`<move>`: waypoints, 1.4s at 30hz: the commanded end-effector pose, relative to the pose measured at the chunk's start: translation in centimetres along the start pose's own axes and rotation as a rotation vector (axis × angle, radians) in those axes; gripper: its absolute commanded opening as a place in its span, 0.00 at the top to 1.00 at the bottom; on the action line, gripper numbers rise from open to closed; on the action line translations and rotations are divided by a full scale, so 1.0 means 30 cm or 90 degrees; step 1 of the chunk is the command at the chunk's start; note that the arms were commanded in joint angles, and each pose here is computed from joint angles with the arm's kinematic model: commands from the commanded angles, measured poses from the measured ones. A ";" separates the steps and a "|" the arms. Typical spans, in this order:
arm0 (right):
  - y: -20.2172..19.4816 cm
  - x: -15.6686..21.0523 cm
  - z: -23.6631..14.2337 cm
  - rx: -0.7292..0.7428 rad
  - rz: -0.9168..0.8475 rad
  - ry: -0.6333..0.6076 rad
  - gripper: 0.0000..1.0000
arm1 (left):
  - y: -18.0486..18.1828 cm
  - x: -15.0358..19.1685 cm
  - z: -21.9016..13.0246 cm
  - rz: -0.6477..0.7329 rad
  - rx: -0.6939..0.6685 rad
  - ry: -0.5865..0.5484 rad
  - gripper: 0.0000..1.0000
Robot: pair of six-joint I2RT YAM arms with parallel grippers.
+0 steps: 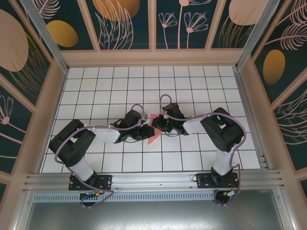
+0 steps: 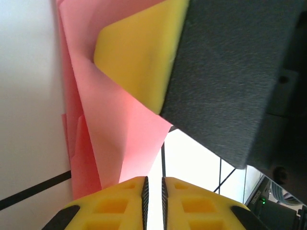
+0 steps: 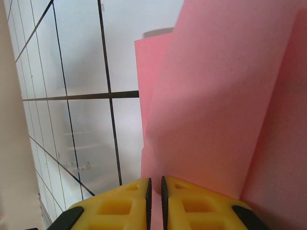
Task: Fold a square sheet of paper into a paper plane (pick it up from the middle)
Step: Fourth fold the wing at the center of the table.
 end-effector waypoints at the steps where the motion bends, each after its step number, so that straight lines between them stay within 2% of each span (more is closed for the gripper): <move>1: -0.212 0.155 0.030 0.138 0.053 0.075 0.82 | 0.003 -0.038 0.016 0.005 -0.013 -0.021 0.81; 4: -0.214 0.158 0.029 0.140 0.052 0.078 0.82 | 0.048 -0.031 0.031 -0.003 -0.036 -0.017 0.82; 9: -0.200 0.145 0.026 0.133 0.047 0.072 0.82 | 0.190 0.025 0.042 -0.025 -0.104 0.014 0.90; 16: -0.130 0.050 0.010 0.100 0.022 0.041 0.81 | 0.316 0.085 0.016 -0.036 -0.161 0.031 1.00; 19: -0.090 -0.017 -0.016 0.090 0.002 0.016 0.81 | 0.338 0.091 0.008 -0.033 -0.178 0.030 1.00; 24: 0.039 -0.105 -0.076 0.017 -0.053 -0.019 0.81 | 0.349 0.091 0.015 -0.033 -0.184 0.033 1.00; 27: 0.083 -0.094 -0.091 -0.005 -0.072 -0.019 0.84 | 0.342 0.086 0.017 -0.031 -0.182 0.031 1.00; 30: 0.103 -0.055 -0.083 -0.030 -0.071 -0.008 0.91 | 0.338 0.082 0.018 -0.027 -0.183 0.030 1.00; 34: 0.103 -0.014 -0.047 -0.033 -0.069 0.011 0.93 | 0.336 0.082 0.018 -0.026 -0.182 0.030 1.00; 42: -0.023 0.008 0.005 0.059 -0.053 0.014 0.93 | 0.340 0.083 0.011 -0.022 -0.189 0.029 1.00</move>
Point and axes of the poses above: each hand's point on the last joint's axis, 136 mm out from that joint toward the fingers, its own z axis out along the fingers, its own y axis along the line the jaws close on, x = y × z, the point moved 1 cm from there along -z, back along the fingers, and after that the axes turned 12 degrees about -z, right-handed, at the moved point
